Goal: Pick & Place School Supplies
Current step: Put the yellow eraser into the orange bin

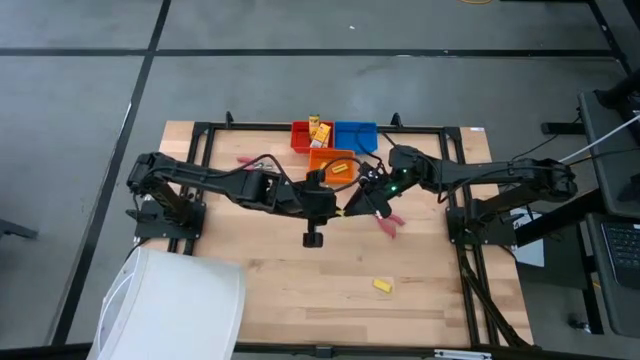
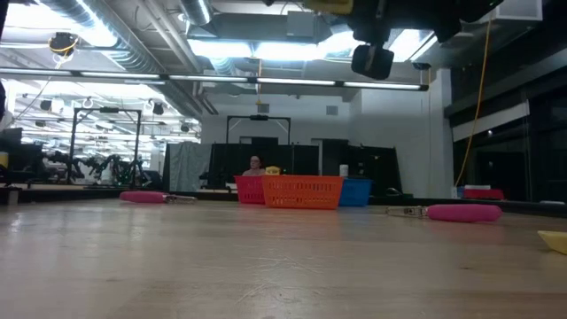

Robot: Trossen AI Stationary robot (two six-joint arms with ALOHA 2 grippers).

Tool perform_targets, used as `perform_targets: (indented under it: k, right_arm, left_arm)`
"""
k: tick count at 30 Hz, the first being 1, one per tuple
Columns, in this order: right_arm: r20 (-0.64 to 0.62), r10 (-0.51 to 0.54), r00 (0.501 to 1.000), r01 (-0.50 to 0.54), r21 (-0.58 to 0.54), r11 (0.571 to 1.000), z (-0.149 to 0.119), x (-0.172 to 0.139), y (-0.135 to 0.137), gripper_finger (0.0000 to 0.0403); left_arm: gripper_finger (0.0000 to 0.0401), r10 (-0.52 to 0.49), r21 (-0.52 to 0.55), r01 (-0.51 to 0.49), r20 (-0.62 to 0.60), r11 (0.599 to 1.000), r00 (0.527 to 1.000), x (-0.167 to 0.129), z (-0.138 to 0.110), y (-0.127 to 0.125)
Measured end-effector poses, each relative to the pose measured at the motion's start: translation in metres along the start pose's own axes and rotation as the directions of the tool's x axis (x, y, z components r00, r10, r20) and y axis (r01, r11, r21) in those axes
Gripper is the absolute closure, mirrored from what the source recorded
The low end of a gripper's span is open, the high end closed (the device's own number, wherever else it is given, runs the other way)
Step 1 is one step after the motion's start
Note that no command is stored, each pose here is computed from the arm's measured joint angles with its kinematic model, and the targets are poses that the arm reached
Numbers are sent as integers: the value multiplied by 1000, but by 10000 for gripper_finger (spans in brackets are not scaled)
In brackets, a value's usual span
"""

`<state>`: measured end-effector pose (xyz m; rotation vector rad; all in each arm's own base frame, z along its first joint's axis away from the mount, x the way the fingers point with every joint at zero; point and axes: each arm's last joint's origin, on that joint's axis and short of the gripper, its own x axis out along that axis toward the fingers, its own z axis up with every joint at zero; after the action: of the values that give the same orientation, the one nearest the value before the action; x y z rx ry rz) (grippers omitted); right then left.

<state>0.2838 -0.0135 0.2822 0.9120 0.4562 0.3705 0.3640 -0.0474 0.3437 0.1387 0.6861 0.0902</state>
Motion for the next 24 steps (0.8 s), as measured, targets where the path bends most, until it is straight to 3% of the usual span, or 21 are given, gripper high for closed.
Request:
perform_targets:
  k: [5, 9, 12, 14, 18, 21, 24]
  right_arm:
    - [65, -44, 997, 44, 2, 999, 4, 0, 2, 202]
    - [100, -69, 993, 68, 12, 998, 6, -2, 4, 168]
    - [96, -26, 995, 28, -13, 1000, 6, -6, 17, 163]
    - [70, -63, 996, 63, 10, 998, -1, -5, 16, 164]
    - [77, -148, 986, 148, 12, 989, -11, -16, 27, 175]
    - [49, -225, 973, 224, 23, 974, -23, -23, 31, 186]
    - [102, -247, 964, 247, 11, 969, -27, -34, 42, 195]
  left_arm:
    - [373, 59, 7, -58, -48, 998, 997, 2, -5, 10]
    - [373, 143, -41, -150, -137, 988, 980, 15, -14, 29]
    - [373, 221, -84, -246, -232, 966, 947, 38, -28, 53]
    - [373, 241, -125, -279, -257, 952, 936, 45, -34, 69]
    - [373, 198, -203, -258, -278, 944, 940, 74, -58, 92]
    - [373, 167, -314, -224, -197, 923, 966, 84, -66, 112]
    - [373, 186, -348, -255, -217, 902, 958, 91, -85, 126]
